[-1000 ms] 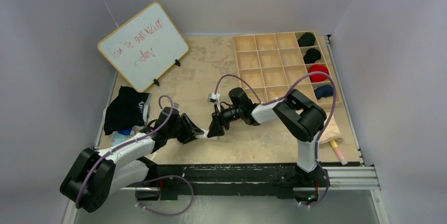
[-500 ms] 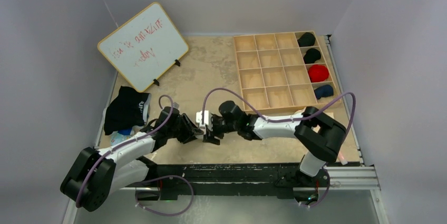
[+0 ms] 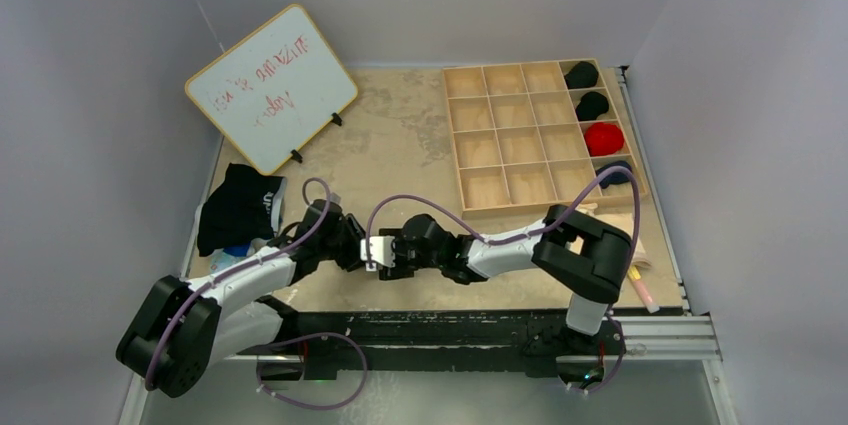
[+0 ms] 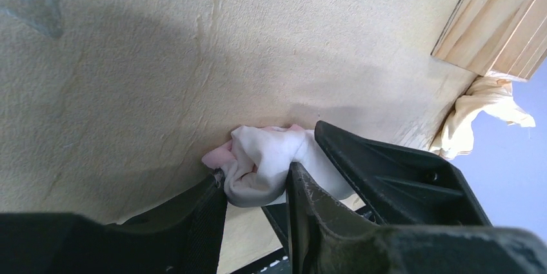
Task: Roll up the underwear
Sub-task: Pick up the underwear from the center of the board.
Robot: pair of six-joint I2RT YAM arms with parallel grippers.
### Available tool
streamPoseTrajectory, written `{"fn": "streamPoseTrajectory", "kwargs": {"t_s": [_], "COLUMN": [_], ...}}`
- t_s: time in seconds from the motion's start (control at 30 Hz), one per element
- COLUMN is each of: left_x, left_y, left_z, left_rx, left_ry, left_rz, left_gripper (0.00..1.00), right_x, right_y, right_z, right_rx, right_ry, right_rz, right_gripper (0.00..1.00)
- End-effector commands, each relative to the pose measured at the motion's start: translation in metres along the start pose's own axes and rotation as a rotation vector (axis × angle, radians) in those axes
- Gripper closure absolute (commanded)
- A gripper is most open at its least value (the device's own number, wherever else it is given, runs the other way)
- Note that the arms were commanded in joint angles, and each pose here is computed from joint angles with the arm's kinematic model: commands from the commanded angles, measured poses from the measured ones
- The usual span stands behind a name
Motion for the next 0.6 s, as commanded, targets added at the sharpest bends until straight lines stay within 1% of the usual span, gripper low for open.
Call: {"fn": "streamPoseTrajectory", "kwargs": {"t_s": [0.0,0.13,0.23,0.3,0.4,0.47,0.5,0.57], "left_x": [-0.004,0.0,0.004,0.005,0.007,0.008,0.009,0.01], "left_y": [0.0,-0.002,-0.006,-0.007,-0.009,-0.011,-0.012,-0.016], "left_z": [0.016,0.015,0.012,0.01,0.006,0.004,0.002,0.0], "left_rx": [0.106,0.13,0.148,0.14,0.12,0.111,0.107,0.11], "left_ry": [0.035,0.06,0.076,0.08,0.082,0.082,0.082,0.077], "left_rz": [0.002,-0.015,-0.036,-0.037,-0.045,-0.054,-0.061,-0.072], "left_gripper": [0.66,0.66,0.66,0.66,0.65,0.62,0.59,0.53], "right_x": [-0.03,-0.041,-0.048,-0.054,-0.061,-0.064,-0.065,-0.067], "right_y": [0.0,0.001,0.001,0.001,0.0,-0.001,-0.001,-0.001], "right_z": [0.002,0.012,0.018,0.021,0.021,0.022,0.022,0.023], "right_rx": [-0.038,0.024,0.074,0.102,0.152,0.183,0.201,0.251], "right_ry": [-0.031,-0.02,0.0,0.043,0.13,0.178,0.201,0.258], "right_rz": [0.133,0.176,0.197,0.211,0.22,0.22,0.215,0.209], "right_gripper": [0.4,0.43,0.49,0.53,0.57,0.59,0.61,0.69]}}
Point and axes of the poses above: each gripper's point midway between its finger pads, its own y axis out along the fingers, its own z axis along the line the jaws close on, x = y × z, the point moved 8 cm from there along -y, back along the fingers, and after that the axes turned 5 degrees about y, right-handed, at the moved point
